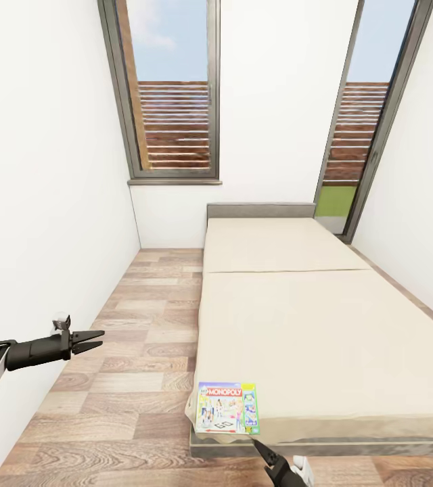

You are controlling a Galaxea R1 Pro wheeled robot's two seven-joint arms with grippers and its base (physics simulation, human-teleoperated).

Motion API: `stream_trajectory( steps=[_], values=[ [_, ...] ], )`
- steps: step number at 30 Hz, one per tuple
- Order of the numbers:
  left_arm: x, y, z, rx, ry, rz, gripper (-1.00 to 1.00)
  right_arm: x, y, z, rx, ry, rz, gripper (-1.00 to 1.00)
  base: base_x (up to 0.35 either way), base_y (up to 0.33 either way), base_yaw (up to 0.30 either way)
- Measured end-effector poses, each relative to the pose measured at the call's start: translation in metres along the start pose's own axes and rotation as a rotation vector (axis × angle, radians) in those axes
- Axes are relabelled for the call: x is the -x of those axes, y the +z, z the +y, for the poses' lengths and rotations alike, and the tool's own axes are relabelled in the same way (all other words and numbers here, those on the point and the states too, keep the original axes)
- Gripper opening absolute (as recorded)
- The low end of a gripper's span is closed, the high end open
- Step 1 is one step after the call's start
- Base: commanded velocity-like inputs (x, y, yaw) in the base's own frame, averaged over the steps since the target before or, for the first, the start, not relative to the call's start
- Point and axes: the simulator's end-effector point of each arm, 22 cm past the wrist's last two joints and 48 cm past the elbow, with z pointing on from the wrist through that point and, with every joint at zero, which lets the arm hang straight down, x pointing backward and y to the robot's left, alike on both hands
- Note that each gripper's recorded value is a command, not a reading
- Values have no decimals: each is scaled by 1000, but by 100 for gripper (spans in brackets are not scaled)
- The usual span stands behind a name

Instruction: Put all the toys in the child's room - the three board games (two on the bed and one on the table), the two jigsaw puzzles on the table, and the tennis ball on the table - inside the toy box on the table in the child's room.

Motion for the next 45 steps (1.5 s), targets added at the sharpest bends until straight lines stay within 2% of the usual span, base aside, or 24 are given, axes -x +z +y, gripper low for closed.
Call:
stream_trajectory(
  steps=[5,16,25,31,35,39,45],
  values=[
    [-6,2,8,1,2,1,100,-6,6,-2,22,8,8,100,0,0,0],
    [-5,2,8,-1,2,-2,100,-8,6,2,39,20,17,100,0,0,0],
    [-5,2,7,-2,3,-3,100,-4,3,20,125,19,14,100,0,0,0],
    [-6,2,7,-2,3,-3,100,1,0,20,134,22,3,100,0,0,0],
    [-10,4,14,-3,1,-2,100,0,1,12,133,32,5,100,0,0,0],
    [-15,6,20,-4,1,-2,100,-7,3,4,134,62,29,100,0,0,0],
    [-23,11,28,-9,0,-1,100,-11,7,-7,135,74,37,100,0,0,0]
  ],
)
